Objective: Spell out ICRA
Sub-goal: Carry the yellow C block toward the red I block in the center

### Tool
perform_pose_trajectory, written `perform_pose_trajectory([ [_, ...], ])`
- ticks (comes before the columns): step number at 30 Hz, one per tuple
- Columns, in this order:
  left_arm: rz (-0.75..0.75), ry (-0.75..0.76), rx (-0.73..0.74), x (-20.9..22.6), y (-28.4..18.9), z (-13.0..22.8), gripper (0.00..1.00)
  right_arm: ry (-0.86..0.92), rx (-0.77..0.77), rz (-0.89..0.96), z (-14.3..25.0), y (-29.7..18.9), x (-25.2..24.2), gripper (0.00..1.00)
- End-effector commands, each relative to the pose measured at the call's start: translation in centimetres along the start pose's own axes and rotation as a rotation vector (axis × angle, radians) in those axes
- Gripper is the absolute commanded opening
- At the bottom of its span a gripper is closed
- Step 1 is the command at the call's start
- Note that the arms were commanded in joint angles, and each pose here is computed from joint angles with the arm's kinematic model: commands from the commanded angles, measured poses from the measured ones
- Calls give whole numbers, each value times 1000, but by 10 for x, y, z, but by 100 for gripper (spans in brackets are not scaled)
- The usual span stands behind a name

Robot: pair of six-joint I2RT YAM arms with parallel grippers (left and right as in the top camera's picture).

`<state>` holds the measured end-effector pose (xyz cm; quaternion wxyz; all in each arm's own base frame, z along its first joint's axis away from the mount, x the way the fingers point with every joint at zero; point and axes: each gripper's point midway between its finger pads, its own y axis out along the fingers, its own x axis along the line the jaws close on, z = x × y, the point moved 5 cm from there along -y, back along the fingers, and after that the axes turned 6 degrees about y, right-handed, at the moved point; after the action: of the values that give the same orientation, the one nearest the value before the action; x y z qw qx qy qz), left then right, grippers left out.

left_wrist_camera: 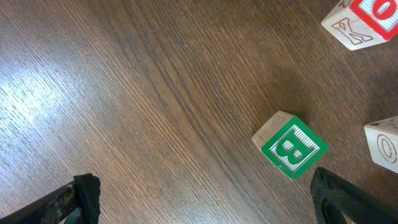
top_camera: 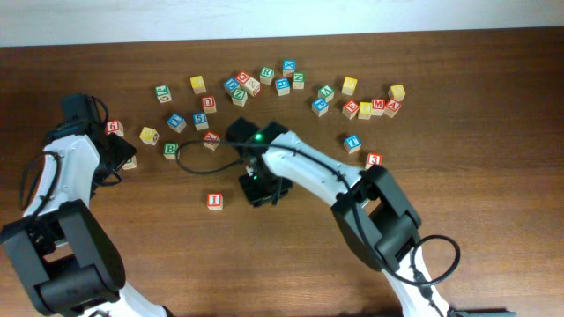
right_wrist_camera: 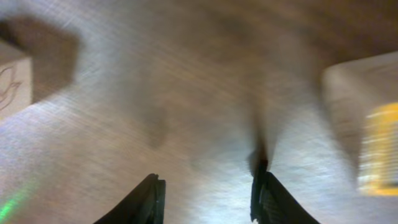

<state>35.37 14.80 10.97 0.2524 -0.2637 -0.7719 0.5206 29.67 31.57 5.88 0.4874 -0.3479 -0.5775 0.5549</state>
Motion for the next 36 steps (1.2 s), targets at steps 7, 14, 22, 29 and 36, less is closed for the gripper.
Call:
perform_pose_trajectory([
  [7, 4, -9, -17, 2, -7, -2, 99, 64, 10, 121, 9, 7, -6, 37],
  [14, 4, -9, -17, 2, -7, -2, 99, 99, -41, 213, -15, -15, -55, 45],
  [22, 4, -9, -17, 2, -7, -2, 99, -3, -117, 182, -42, -30, -69, 73],
  [29, 4, -9, -17, 2, -7, -2, 99, -28, -134, 173, -44, -29, -61, 75],
  [36, 4, -9, -17, 2, -7, -2, 100, -28, -190, 88, -56, -28, -48, 69],
])
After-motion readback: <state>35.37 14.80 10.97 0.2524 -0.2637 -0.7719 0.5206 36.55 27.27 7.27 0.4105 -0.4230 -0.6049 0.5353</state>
